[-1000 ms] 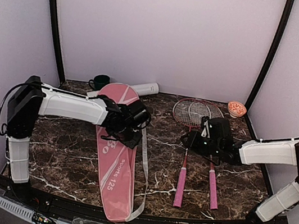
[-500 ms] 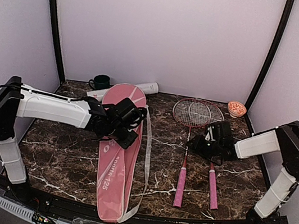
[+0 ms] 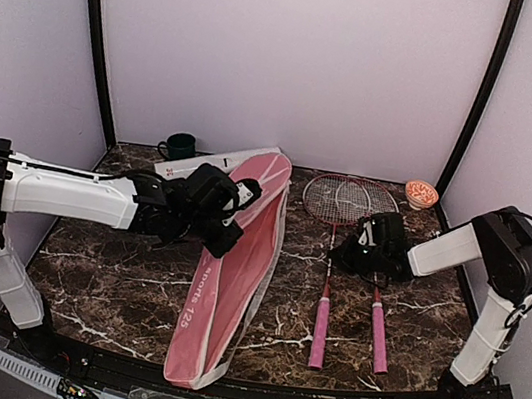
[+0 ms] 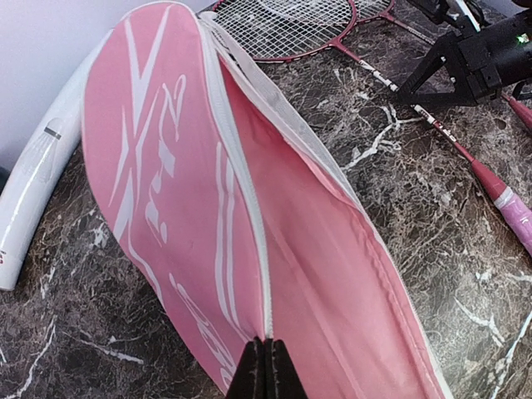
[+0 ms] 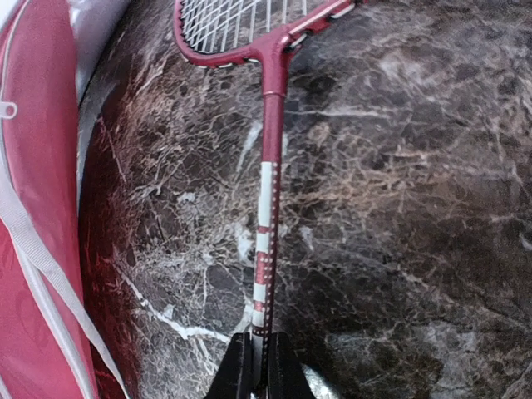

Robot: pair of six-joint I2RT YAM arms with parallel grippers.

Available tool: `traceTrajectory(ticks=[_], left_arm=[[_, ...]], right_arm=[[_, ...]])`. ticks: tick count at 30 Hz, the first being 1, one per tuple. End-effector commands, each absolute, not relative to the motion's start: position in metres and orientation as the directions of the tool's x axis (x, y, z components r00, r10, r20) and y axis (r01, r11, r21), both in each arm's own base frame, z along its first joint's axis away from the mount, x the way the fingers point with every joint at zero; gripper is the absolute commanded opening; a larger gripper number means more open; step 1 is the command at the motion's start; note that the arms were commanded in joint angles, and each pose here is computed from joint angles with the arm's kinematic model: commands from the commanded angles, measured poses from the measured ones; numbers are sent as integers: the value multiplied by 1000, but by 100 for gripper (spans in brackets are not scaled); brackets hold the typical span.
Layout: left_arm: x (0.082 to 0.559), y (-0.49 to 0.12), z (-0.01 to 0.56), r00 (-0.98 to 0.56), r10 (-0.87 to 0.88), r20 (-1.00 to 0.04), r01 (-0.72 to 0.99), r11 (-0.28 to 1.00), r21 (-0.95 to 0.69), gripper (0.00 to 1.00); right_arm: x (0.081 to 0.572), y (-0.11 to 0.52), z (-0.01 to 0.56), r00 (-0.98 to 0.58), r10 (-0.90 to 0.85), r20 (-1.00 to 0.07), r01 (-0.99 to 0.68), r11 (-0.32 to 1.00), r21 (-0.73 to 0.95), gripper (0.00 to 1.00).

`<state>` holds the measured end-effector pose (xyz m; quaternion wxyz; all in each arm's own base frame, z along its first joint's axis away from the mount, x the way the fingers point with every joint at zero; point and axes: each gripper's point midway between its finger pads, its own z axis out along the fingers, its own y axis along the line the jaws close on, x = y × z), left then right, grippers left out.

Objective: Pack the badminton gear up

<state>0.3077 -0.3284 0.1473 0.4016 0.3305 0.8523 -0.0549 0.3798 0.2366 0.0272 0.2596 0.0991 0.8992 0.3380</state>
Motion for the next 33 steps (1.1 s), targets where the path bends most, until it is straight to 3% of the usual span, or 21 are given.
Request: traceTrajectory(ticks=[1,11,18,25,33], left_arm=[[311,-339,173,-382,501,-776,624,760,184,0],[333,-348,176,-428,443,-788,541,824,169,0],[353,-363,181,-458,360,-813,473,873,120,0],[369,-389,175,-447,346,-825,495,864,95,0],[384,-406,178,-442,316,-840,507,860,56,0]], right_arm=[[389,232,47,-812,386,-438,-20,732,681,0],[368,215,117,-747,440,-499,-59,703,709,0],[320,200,152,-763,426,-486,-80,683,726,0],[255,184,151,-820,382,-427,-56,687,724,0],[189,203,122,-913,200,-357,-101,734,671,0]])
